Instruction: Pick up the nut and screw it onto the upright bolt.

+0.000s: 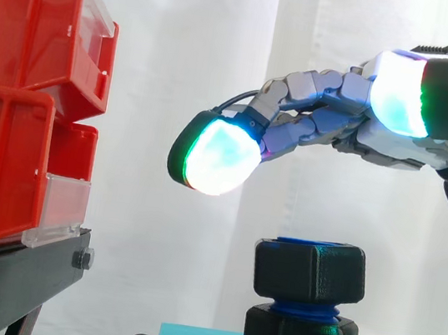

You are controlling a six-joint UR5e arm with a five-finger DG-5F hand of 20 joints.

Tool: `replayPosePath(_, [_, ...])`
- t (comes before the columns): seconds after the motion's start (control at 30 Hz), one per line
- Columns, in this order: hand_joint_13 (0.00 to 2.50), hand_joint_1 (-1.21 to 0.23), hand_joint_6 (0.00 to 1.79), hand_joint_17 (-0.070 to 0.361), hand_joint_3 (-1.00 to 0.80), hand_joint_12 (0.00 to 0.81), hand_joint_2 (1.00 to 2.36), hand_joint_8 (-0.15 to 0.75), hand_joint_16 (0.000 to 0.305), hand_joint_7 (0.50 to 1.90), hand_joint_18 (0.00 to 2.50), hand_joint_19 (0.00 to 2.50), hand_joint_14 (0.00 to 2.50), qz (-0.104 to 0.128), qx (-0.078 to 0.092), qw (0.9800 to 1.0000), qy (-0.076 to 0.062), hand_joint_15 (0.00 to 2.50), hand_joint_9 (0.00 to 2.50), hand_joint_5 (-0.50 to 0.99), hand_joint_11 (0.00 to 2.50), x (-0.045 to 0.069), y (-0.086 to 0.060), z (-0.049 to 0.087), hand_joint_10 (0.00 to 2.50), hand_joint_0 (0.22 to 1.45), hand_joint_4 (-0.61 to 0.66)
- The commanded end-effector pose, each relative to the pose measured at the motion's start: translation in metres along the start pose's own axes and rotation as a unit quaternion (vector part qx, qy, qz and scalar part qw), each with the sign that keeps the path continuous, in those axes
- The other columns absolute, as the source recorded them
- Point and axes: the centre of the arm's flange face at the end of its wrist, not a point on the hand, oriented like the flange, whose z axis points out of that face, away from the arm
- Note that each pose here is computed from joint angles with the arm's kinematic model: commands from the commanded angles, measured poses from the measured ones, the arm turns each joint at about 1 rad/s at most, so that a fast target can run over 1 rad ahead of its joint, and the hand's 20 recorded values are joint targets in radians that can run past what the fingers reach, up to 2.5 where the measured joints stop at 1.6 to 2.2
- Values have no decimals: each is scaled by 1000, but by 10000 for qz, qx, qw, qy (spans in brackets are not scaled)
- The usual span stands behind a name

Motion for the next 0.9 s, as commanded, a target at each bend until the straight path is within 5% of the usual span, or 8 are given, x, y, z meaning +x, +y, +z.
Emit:
replayPosePath(0.0, [327,-10,501,82,-500,305,1000,220,36,633,68,0,0,34,13,10000,54,0,495,-143,0,3,9,4,0,452,181])
replayPosePath(0.43, [343,-6,502,81,-500,306,1000,233,36,726,77,0,0,85,32,9998,173,0,520,-122,0,8,18,6,0,454,200])
replayPosePath(0.53, [347,-6,502,81,-500,307,1000,236,36,743,82,0,0,118,48,9995,274,0,527,-117,0,23,18,-2,0,455,196])
replayPosePath(0.87, [378,-11,503,80,-500,310,1000,246,35,815,107,0,0,111,102,9996,223,0,543,-104,0,23,10,-6,0,458,213])
